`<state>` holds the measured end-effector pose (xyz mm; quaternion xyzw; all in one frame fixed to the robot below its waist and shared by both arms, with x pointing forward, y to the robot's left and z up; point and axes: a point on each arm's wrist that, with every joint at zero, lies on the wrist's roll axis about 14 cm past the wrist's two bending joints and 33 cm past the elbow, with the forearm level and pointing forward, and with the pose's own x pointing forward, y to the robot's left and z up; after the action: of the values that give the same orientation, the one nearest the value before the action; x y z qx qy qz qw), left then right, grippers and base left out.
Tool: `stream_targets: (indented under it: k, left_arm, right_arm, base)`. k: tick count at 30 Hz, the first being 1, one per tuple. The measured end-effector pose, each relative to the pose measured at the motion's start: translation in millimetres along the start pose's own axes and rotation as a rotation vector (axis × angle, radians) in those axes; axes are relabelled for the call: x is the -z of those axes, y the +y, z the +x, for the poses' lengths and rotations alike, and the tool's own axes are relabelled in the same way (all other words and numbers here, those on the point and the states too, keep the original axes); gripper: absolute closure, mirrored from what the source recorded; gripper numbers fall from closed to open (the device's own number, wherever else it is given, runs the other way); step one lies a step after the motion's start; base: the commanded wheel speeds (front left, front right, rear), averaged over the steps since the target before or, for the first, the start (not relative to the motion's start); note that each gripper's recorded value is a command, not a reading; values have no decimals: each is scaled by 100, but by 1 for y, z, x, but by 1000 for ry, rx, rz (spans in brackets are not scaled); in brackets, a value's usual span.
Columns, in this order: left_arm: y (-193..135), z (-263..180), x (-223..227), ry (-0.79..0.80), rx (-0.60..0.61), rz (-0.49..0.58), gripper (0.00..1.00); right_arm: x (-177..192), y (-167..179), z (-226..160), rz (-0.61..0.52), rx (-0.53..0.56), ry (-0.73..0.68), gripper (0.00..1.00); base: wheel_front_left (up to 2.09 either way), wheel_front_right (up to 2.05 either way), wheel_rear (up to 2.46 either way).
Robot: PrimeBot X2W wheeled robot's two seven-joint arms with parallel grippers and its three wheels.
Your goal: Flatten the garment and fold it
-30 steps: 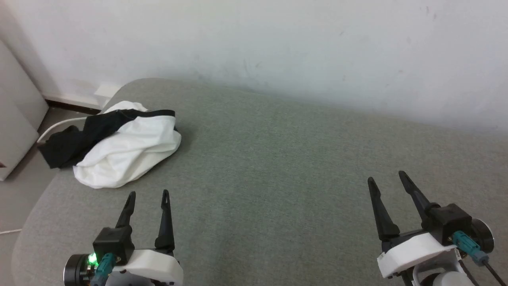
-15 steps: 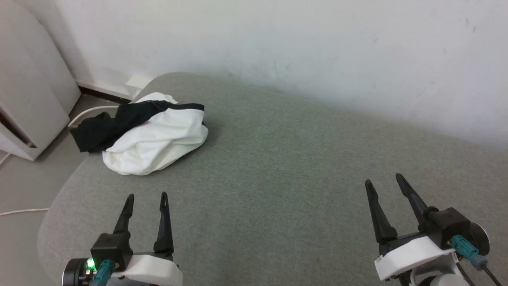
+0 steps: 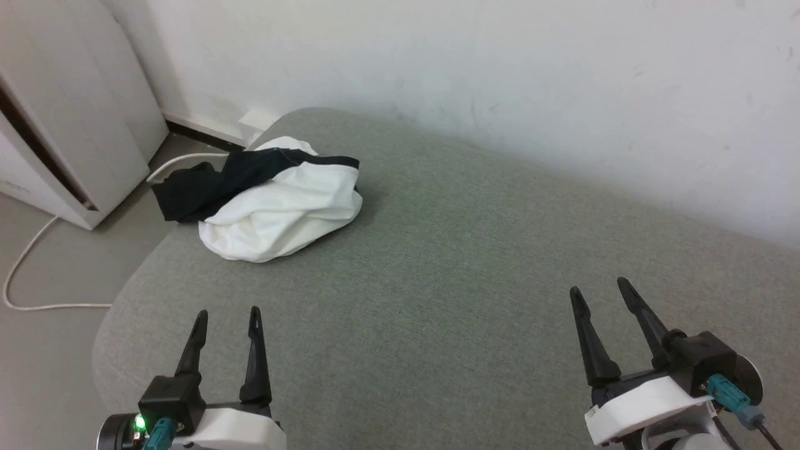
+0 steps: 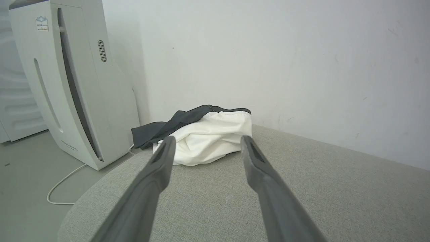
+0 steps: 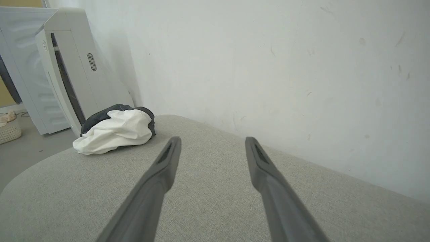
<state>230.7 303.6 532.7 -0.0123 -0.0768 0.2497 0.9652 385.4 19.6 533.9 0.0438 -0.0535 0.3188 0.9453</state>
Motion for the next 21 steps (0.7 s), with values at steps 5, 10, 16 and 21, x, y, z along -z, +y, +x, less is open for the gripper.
stream_targets:
  k: [5,10,16,21]
  left_arm:
    - [8,-5,-3,-13,-26,-3,0]
    - [17,-11,-4,-23,-55,-4,0]
    - [27,-18,-6,-33,-90,-6,0]
    - [34,-26,-5,-34,-118,-13,0]
  right_arm:
    - [2,9,4,9,-27,-2,0]
    - [4,18,8,20,-57,-1,0]
    - [5,30,12,25,-95,-6,0]
    - [6,39,16,35,-121,-7,0]
  base:
    - [0,0,0]
    - [0,0,0]
    - [0,0,0]
    - [0,0,0]
